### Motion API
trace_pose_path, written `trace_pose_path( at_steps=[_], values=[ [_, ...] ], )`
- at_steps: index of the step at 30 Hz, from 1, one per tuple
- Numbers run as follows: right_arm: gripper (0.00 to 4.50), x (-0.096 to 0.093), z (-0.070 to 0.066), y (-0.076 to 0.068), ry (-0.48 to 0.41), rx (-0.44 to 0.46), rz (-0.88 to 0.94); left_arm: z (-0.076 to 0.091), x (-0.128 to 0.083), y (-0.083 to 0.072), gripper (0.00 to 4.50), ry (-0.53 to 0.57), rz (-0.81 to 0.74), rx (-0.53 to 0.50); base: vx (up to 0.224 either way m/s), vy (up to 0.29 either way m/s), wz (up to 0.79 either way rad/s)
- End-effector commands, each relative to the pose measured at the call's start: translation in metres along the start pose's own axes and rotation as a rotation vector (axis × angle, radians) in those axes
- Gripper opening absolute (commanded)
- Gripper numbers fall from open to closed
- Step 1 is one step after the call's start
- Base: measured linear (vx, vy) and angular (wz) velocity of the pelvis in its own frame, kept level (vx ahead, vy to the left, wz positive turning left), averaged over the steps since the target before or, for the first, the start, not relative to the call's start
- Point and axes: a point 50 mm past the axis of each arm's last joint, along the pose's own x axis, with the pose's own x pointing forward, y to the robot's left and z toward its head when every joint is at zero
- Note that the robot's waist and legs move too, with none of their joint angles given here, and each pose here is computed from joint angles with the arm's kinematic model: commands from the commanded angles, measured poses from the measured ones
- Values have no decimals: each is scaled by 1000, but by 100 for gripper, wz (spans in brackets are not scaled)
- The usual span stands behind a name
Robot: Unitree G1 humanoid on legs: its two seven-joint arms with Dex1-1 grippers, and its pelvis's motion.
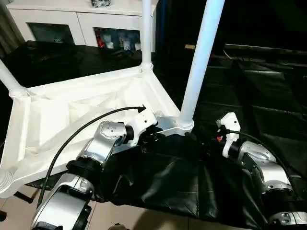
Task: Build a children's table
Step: Rotate leg to tighten
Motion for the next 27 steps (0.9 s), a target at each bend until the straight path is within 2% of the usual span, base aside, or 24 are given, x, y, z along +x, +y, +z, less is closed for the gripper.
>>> trace_pose_path(
  at_steps=[1, 2, 3, 4, 9, 12, 14, 16, 21, 27],
  values=[
    [429, 6, 10, -1, -20, -39, 27, -18, 1, -7, 48, 97, -48, -38, 0, 0, 0],
    [429, 7, 11, -1, -22, -42, 31, -18, 1, -7, 48, 102, -50, -40, 0, 0, 0],
    [429, 7, 11, -1, -23, -44, 33, -19, 1, -7, 25, 106, -52, -42, 0, 0, 0],
    [429, 9, 12, -2, -18, -53, 37, -19, 1, -7, 20, 112, -56, -44, 0, 0, 0],
    [429, 16, 15, -6, 16, -92, 46, -19, 0, -9, 10, 113, -93, -47, 0, 0, 0],
    [429, 21, 16, -4, 40, -102, 94, -17, -2, -18, 10, 76, -187, -19, 0, 0, 0],
    [401, 23, 15, -4, 57, -104, 124, -17, -3, -22, 0, 65, -224, -8, 0, 0, 0],
    [390, 25, 14, -2, 68, -103, 157, -18, -5, -24, 0, 64, -244, -8, 0, 0, 0],
    [356, 27, 14, -2, 70, -99, 177, -19, -6, -24, 0, 65, -247, -10, 0, 0, 0],
    [297, 28, 11, -1, 130, -112, 257, -20, -10, -20, 0, 76, -234, -13, 0, 0, 0]
  ],
)
